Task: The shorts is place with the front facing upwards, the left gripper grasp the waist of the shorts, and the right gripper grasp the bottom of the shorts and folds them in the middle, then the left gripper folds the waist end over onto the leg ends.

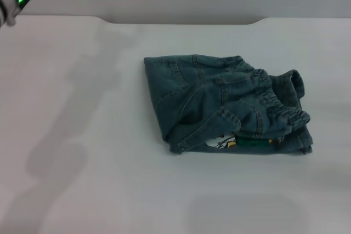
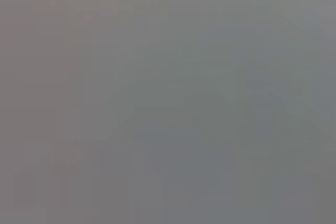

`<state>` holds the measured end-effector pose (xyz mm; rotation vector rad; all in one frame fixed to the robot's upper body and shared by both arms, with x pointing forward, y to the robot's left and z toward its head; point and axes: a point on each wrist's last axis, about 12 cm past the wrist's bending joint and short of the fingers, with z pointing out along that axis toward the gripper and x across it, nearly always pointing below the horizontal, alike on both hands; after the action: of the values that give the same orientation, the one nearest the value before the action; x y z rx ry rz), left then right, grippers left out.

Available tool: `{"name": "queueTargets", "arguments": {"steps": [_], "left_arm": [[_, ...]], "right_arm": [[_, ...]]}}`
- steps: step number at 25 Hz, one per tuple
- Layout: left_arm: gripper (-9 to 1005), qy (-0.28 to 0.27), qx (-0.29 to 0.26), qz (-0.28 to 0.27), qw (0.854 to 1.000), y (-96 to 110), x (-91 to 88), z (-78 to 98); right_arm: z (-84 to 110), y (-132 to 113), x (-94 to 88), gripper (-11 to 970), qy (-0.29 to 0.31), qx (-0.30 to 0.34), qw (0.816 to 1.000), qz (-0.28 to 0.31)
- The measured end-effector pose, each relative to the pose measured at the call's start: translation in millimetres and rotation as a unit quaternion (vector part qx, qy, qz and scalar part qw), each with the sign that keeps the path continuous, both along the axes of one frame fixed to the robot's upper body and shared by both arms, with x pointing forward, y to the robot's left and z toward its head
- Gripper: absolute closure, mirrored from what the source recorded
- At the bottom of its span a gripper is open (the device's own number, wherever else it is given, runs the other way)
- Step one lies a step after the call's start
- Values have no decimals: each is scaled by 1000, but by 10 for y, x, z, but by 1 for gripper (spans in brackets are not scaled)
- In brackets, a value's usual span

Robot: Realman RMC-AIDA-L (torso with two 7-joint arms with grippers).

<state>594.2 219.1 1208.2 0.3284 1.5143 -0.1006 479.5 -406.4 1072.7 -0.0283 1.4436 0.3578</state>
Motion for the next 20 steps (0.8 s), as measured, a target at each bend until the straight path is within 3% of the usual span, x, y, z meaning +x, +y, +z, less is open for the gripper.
{"name": "queueTargets", "arguments": {"steps": [4,7,9,13,20], "left_arm": [[143,7,-51,83,995,276,47,-361],[145,2,-79,113,990,375,33,-501],[147,-16,-135,151,979,550,-31,-683],[149,-42,-151,169,973,660,-120,-826],[149,-136,-107,165,971,613,-358,-954]], "right_arm": [[-84,-24,-84,472,-40,-37,996,-72],[-134,-45,-139,471,-62,-46,988,-131],[-162,-69,-199,471,-79,-45,979,-181],[-170,-96,-239,471,-91,-41,971,-216],[-177,-115,-267,471,-106,-9,960,-258]]}}
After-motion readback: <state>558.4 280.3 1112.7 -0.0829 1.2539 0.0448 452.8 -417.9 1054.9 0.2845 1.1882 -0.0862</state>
